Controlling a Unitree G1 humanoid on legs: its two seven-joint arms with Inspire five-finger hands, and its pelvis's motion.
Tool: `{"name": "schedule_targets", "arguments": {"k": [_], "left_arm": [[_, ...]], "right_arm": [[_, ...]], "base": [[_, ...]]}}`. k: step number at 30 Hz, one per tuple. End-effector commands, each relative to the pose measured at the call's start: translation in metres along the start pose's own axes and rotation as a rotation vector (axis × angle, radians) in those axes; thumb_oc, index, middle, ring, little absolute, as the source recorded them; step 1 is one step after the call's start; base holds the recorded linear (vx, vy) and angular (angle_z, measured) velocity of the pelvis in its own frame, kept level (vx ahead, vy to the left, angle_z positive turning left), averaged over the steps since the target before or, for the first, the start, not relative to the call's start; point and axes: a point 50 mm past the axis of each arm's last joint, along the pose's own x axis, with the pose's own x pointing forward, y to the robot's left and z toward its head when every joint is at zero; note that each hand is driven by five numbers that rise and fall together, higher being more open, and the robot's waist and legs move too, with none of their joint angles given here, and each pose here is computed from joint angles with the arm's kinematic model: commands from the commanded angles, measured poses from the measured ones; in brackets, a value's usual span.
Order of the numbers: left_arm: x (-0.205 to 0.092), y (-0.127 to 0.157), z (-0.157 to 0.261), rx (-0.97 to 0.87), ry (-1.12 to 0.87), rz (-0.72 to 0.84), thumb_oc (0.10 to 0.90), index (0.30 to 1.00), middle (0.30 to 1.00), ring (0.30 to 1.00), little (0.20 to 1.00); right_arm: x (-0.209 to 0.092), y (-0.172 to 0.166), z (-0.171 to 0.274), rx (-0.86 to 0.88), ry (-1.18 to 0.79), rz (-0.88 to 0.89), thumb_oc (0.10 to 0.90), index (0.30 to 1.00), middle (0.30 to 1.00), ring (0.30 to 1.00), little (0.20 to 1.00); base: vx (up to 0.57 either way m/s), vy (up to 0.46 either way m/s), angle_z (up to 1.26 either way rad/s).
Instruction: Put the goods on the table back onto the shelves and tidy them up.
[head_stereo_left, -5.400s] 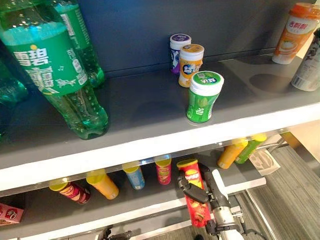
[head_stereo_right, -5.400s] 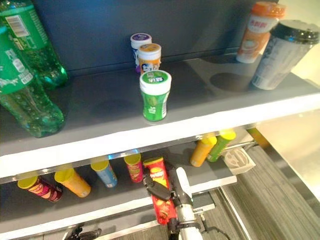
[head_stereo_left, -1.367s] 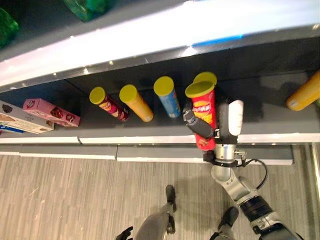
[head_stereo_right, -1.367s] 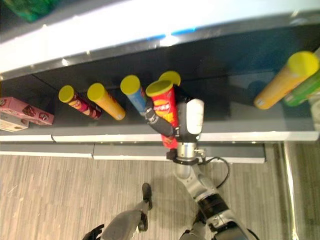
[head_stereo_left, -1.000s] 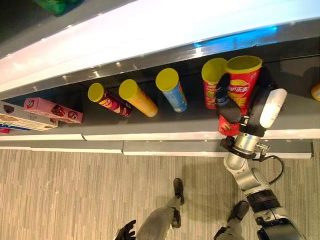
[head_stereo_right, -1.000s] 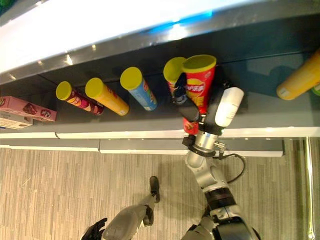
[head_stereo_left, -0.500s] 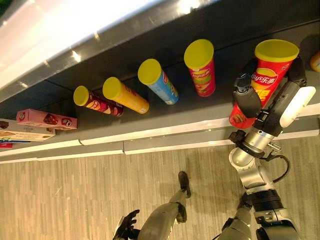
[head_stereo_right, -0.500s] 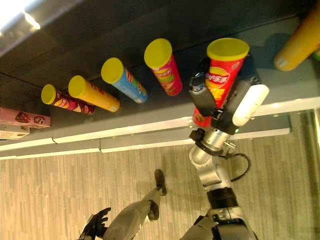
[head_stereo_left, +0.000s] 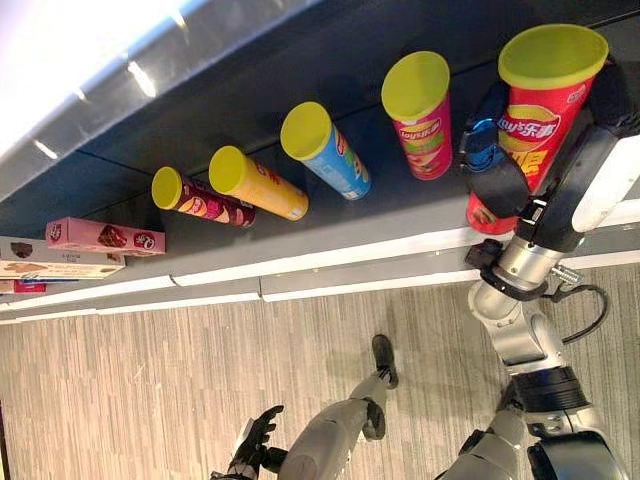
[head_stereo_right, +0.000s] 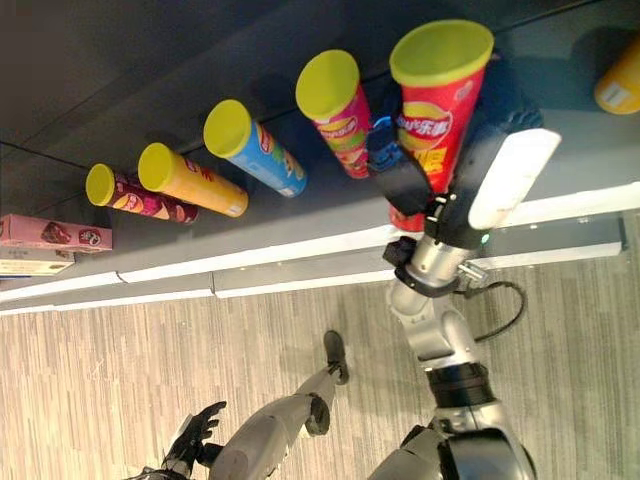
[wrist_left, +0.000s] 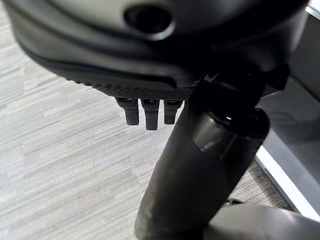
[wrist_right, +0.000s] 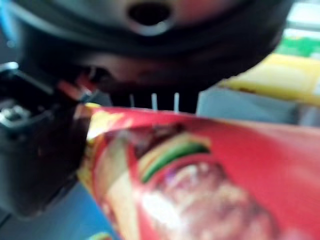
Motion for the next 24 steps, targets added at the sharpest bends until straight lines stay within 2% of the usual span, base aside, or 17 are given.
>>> {"name": "schedule_targets", "arguments": {"k": [1,6,14,18,24], "left_arm": [[0.007,0.011,0.027,0.019,-0.151,0.068,0.800,0.900,0.900,0.900,0.900],[0.010,0.026,0.053,0.097,-0.290,0.143,0.800,0.900,0.900,0.900,0.900],[0.010,0.031,0.073,0.182,-0.398,0.182,0.800,0.900,0.900,0.900,0.900],[0.010,0.033,0.080,0.218,-0.431,0.210,0.800,0.900,0.900,0.900,0.900],[0.012,0.036,0.087,0.240,-0.460,0.263,0.800,0.900,0.900,0.900,0.900]], "right_arm": [[0.035,-0.007,0.037,0.035,-0.293,-0.107,0.400,0.300,0.300,0.300,0.300],[0.045,-0.010,0.041,-0.063,-0.398,-0.115,0.400,0.300,0.300,0.300,0.300],[0.047,-0.012,0.029,-0.014,-0.241,-0.170,0.400,0.300,0.300,0.300,0.300],[0.049,-0.017,0.028,0.101,-0.128,-0.246,0.400,0.300,0.300,0.300,0.300],[0.050,-0.033,0.029,0.367,0.003,-0.408,0.400,0.300,0.300,0.300,0.300]], "base": [[-0.01,0.025,-0.08],[-0.01,0.028,-0.09],[0.02,0.071,-0.08],[0.03,0.063,-0.04],[0.05,0.055,-0.07]]}}
